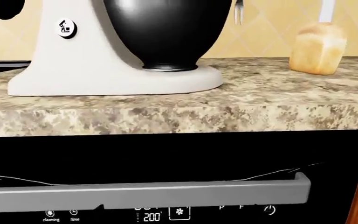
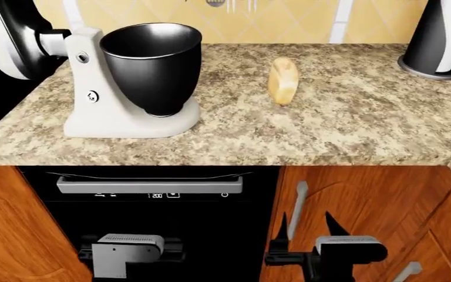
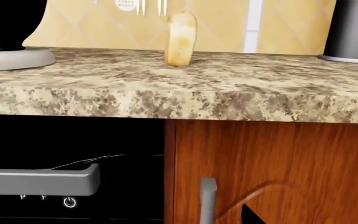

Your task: Place the bread in the stand mixer bowl.

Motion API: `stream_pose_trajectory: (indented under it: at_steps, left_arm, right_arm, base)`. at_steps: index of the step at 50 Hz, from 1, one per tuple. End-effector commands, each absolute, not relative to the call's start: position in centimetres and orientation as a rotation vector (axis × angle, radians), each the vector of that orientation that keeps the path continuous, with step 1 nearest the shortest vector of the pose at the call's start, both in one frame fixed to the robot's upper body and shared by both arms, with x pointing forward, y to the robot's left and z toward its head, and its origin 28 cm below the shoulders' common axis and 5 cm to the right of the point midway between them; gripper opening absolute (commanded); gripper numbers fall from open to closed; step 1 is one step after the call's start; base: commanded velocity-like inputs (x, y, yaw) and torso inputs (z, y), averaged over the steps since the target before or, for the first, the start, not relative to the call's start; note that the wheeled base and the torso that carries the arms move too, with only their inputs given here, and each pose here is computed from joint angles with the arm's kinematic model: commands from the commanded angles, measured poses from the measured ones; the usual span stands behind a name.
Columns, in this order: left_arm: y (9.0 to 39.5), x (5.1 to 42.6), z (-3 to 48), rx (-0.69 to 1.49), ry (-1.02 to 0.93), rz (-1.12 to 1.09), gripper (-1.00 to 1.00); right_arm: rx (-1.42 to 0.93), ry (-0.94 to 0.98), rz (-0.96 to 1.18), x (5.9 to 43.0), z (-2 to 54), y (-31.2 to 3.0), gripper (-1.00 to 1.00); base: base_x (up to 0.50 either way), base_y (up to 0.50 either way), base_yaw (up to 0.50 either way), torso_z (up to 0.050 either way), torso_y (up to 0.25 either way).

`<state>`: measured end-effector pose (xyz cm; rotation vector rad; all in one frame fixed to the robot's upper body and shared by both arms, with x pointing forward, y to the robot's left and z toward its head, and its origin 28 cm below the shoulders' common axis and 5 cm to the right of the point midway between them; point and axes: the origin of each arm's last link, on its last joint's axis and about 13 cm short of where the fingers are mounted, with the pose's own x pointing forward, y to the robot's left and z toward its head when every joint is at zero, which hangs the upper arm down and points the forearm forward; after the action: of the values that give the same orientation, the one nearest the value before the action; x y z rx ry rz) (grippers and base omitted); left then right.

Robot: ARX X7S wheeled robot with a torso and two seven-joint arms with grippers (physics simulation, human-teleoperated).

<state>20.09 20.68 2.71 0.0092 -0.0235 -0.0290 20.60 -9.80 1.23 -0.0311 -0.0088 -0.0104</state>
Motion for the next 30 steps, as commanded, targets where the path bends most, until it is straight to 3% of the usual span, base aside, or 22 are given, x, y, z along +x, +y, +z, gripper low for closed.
stream_pose_trajectory:
  at_steps: [1,7,19,30]
  left_arm:
    - [21.0,16.7,8.5,-0.012,-0.104,-0.122,1.0]
    - [22.4,13.3,14.5,0.01,-0.275,-0.11,1.0]
    - [25.1,9.6,19.8,0.048,-0.572,0.005,1.0]
    - [25.4,8.2,20.2,0.083,-0.642,0.001,1.0]
  right_arm:
    - [-0.039,-0.016,-0.014,20.5,1.8,-10.1,1.0]
    - [-0.039,-0.041,-0.019,20.6,2.8,-10.3,1.0]
    - [-0.034,-0.045,-0.023,20.7,3.3,-10.6,1.0]
    - [-0.026,-0.059,-0.027,20.5,4.6,-10.8,1.0]
  base:
    - [0.0,0.0,0.0,0.0,0.0]
    - [0.0,0.0,0.0,0.0,0.0]
    - [0.0,0.0,0.0,0.0,0.0]
    - [0.0,0.0,0.0,0.0,0.0]
